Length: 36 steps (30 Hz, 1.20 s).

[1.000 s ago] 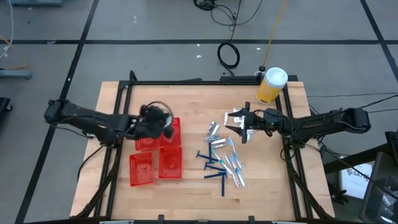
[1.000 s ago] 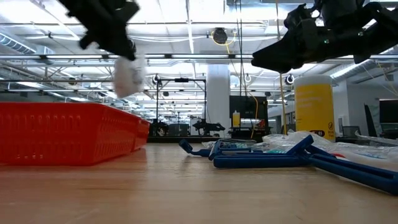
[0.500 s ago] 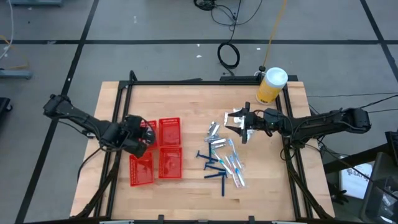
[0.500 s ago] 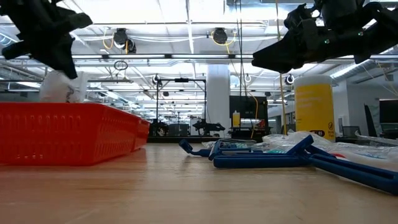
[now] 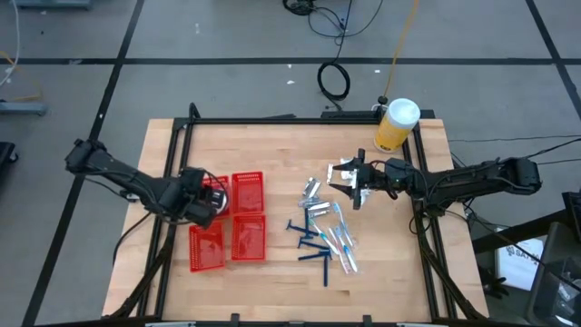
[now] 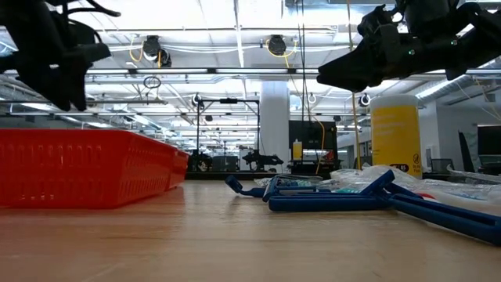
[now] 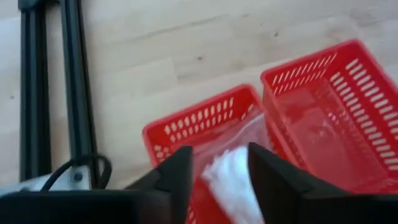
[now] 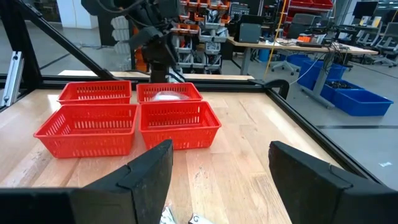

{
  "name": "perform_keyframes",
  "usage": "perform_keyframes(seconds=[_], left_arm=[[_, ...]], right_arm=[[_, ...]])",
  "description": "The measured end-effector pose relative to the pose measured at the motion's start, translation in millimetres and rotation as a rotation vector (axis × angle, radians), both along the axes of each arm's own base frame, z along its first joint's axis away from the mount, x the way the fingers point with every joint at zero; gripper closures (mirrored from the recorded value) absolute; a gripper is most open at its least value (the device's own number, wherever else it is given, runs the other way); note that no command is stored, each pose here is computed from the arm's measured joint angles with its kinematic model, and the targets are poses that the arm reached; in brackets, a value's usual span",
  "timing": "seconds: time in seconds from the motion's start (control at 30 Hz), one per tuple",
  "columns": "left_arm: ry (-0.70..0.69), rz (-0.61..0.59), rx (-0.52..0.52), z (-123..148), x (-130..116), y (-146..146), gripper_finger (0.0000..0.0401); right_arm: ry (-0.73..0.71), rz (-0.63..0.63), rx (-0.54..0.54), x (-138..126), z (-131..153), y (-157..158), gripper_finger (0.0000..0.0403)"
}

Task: Pick & Place Travel size toiletries
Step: Put the transparent cotton pack into the top left red basket

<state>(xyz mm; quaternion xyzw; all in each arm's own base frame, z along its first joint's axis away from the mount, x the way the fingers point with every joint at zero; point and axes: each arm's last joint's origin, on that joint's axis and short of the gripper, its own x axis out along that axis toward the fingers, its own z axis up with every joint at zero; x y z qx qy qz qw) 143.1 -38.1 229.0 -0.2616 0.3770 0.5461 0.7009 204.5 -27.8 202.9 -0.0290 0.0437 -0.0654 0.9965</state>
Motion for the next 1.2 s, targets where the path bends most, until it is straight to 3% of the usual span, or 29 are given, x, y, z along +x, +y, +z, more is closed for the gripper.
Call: perform_keyframes(seconds=[0.13,0.27,0.5,0.67,0.8,0.93,1.03,1.2], left_arm=[[0.040,-0.025,0.013,-1,2,4,0.0172],[0.029,-0.010,0.035,1,3,7,0.0137],[-0.098,-0.102,0.245,15,16,9,0.0119],[-0.191,-0.290,0.310,23,44,5,0.0127],[-0.296,-0.592,0.252,35,76,4,0.0139],[-0.410,-0.865,0.319,45,101,8,0.0155],[-0.452,-0.879,0.385,50,108,22,0.0165],[-0.441,-0.833,0.361,41,114,47,0.0173]], right_arm=[[0.009,0.000,0.001,0,-1,0,0.0149],[0.080,-0.034,0.007,-2,-7,-1,0.0149],[0.231,-0.406,-0.020,-12,-17,-11,0.0149],[0.351,-0.622,0.183,-16,-16,-29,0.0149],[0.427,-0.756,0.323,-23,-26,-44,0.0149],[0.464,-0.746,0.478,-26,-36,-60,0.0149],[0.499,-0.767,0.547,-27,-47,-71,0.0149],[0.548,-0.804,0.603,-31,-58,-82,0.0149]])
